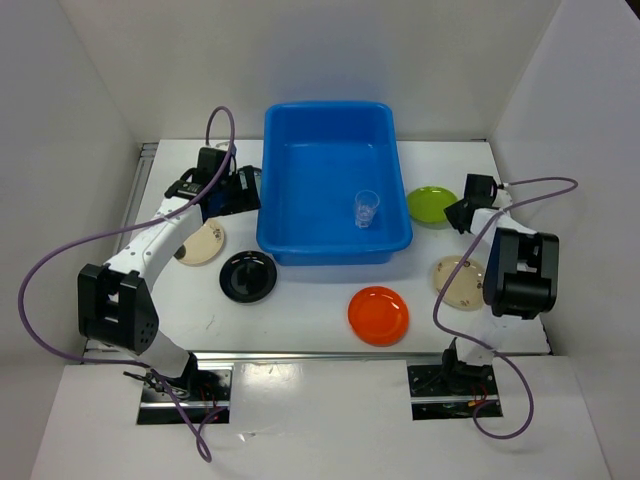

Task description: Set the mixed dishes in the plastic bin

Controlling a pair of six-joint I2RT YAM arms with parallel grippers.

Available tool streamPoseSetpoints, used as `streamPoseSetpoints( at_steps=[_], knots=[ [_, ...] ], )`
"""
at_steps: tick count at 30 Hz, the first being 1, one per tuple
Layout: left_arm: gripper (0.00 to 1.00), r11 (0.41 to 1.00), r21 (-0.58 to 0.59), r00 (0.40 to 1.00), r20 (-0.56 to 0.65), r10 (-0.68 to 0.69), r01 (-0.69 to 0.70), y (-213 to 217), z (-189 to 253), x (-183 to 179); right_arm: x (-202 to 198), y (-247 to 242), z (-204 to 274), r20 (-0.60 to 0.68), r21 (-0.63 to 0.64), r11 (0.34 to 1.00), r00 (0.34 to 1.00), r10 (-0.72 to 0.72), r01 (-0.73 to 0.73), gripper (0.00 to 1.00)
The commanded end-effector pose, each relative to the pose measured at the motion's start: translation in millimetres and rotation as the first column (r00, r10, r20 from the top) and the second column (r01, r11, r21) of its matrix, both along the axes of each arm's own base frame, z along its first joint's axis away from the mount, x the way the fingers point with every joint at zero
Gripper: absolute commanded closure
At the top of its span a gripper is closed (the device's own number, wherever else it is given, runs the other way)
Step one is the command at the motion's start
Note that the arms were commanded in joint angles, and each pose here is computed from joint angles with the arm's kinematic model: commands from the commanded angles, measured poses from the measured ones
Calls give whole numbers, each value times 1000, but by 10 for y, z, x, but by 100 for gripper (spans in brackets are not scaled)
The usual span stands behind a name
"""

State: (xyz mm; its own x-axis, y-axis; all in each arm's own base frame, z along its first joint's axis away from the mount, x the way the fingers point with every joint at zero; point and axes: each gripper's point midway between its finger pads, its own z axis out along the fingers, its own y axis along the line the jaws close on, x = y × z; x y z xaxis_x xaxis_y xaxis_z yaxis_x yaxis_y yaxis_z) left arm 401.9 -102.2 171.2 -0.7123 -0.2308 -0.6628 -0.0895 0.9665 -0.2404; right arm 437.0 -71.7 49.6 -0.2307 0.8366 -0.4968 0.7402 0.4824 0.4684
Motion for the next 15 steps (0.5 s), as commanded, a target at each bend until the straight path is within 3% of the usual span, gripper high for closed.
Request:
streamPoseSetpoints(
  at_steps=[1, 6, 15],
  knots=[
    [11, 1000, -2, 1000, 26, -1, 1, 18, 75, 24, 85, -110, 546, 157, -46, 998, 987, -39, 47, 99],
    [11, 999, -22, 1000, 12, -24, 24, -44, 41, 42, 82, -152, 1050, 268, -73, 995, 962, -51, 73, 99],
    [11, 999, -30, 999, 20, -30, 31, -64, 79, 56, 81, -186, 1450, 354, -116, 986, 932, -75, 123, 99]
  ],
)
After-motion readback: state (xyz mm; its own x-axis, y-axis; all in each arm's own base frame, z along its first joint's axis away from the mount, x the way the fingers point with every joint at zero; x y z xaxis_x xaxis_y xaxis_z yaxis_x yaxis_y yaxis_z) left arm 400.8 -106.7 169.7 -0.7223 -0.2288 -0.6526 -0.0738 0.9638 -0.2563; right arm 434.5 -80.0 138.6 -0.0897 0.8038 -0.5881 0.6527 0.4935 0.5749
